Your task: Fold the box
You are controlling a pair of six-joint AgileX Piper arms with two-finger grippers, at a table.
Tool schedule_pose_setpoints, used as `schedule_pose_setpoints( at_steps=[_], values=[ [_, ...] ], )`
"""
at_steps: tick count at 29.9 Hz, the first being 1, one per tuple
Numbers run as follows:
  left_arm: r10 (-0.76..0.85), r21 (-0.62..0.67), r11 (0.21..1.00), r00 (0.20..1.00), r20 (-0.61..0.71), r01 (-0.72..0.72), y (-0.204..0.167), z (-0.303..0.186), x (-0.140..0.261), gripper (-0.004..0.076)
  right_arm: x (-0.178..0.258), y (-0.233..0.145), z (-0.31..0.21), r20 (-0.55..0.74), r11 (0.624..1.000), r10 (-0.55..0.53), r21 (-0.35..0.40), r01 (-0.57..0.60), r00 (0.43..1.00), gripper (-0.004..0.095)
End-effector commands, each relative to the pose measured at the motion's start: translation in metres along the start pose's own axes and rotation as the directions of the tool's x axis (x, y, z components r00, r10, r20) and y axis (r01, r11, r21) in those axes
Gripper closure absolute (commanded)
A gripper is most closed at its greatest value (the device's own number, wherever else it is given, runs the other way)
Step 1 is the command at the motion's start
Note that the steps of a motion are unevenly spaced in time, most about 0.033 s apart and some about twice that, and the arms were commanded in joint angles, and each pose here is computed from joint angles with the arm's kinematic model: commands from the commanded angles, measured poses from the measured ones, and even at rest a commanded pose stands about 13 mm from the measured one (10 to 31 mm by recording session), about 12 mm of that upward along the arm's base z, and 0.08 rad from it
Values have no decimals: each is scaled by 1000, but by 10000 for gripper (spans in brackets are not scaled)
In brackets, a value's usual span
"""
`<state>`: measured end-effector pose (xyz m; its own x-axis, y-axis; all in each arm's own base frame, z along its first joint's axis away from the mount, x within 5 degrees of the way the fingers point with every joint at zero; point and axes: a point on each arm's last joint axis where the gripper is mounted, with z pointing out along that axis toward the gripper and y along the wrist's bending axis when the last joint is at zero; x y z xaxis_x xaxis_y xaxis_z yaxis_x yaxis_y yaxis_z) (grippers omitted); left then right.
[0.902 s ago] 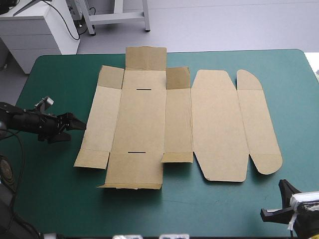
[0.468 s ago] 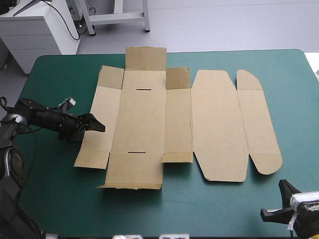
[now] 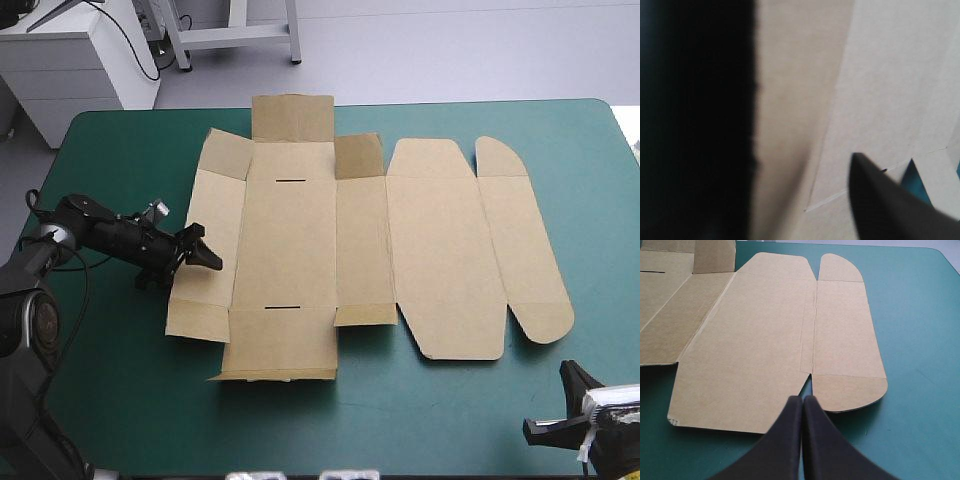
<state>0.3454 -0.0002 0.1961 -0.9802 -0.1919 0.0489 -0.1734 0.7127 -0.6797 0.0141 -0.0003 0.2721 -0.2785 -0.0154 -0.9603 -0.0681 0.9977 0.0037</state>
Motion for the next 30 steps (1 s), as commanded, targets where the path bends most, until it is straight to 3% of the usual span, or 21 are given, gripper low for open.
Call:
schedule_pose_setpoints(
  at_steps=[1, 10, 16, 20, 25, 30],
  values=[
    [42, 53, 998, 997, -71, -38, -17, -9, 11, 722, -13, 0, -10, 123, 1000, -9, 3, 9, 992, 928],
    [66, 9, 998, 995, -73, -66, -17, -12, 9, 713, -13, 0, -10, 123, 1000, -9, 3, 9, 992, 928],
    [209, -180, 961, 977, -37, -212, -29, -44, 9, 721, -13, 0, -10, 123, 1000, -9, 3, 9, 992, 928],
    [321, -233, 922, 947, 15, -309, -48, -66, 7, 732, -13, 0, -10, 123, 1000, -12, 3, 11, 992, 928],
    [442, -427, 805, 897, -32, -412, -72, -75, 3, 732, -13, 0, -10, 123, 1000, -12, 3, 11, 992, 928],
    [578, -565, 610, 800, -162, -556, -104, -63, 7, 732, -13, 0, -10, 123, 1000, -12, 3, 11, 992, 928]
  ],
)
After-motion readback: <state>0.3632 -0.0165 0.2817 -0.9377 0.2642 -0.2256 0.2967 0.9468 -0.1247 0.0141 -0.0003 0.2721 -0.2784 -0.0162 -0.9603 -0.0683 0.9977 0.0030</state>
